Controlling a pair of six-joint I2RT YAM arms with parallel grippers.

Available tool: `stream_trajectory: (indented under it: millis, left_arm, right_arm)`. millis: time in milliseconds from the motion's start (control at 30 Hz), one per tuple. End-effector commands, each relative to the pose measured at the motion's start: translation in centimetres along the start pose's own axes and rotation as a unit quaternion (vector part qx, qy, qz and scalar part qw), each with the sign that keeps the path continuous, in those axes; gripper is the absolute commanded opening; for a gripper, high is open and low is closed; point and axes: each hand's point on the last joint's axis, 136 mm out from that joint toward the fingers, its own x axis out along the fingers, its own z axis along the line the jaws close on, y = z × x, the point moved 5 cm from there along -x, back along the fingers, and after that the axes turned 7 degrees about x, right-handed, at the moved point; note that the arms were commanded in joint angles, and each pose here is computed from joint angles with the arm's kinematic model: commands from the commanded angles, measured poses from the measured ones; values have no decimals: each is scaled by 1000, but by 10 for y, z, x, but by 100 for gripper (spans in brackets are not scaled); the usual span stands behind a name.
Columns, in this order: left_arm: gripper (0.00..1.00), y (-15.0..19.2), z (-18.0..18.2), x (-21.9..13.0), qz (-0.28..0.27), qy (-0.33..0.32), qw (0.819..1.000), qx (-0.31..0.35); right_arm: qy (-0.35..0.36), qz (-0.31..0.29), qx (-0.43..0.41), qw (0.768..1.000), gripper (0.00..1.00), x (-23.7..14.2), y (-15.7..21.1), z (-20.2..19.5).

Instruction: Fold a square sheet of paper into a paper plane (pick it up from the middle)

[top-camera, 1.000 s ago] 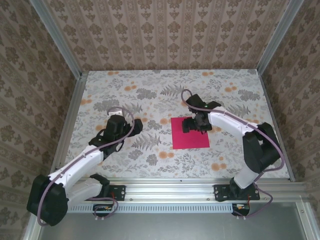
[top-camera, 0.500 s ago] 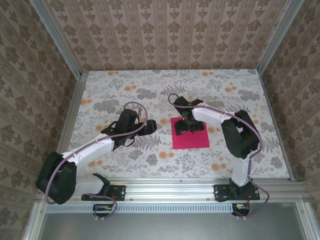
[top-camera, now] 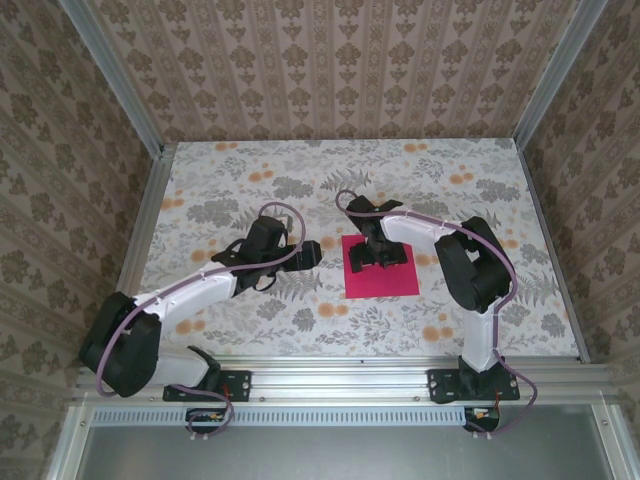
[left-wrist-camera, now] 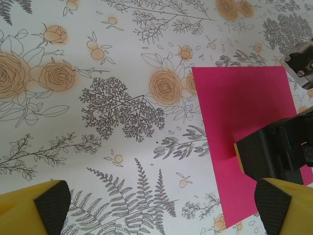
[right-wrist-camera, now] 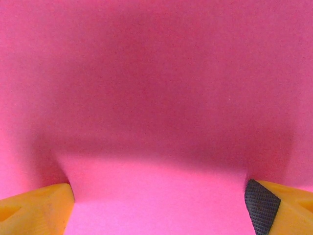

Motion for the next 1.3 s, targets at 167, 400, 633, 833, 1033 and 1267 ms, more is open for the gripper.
stream_trajectory:
  millis: [167, 400, 633, 833, 1033, 1267]
  left_arm:
    - [100, -8, -5, -4, -9, -2, 1000, 17]
    - [100, -10, -6, -4, -8, -3, 1000, 21]
    - [100, -11, -7, -4, -8, -3, 1000, 25]
    - [100, -11, -7, -3, -8, -2, 1000, 25]
    - [100, -11, -9, -3, -6, 2, 1000, 24]
    - [100, -12, -9, -3, -8, 0, 1000, 21]
  right_arm:
    - [28, 51, 10, 998, 90, 33, 18, -8]
    - [20, 48, 6, 999, 89, 23, 14, -8]
    - [-15, -14, 19, 1000, 92, -26, -7, -8]
    - [-13, 9, 28, 999, 92, -8, -10, -10]
    - [-21, 38, 27, 999, 92, 12, -2, -4]
    - [11, 54, 21, 998, 92, 29, 10, -11]
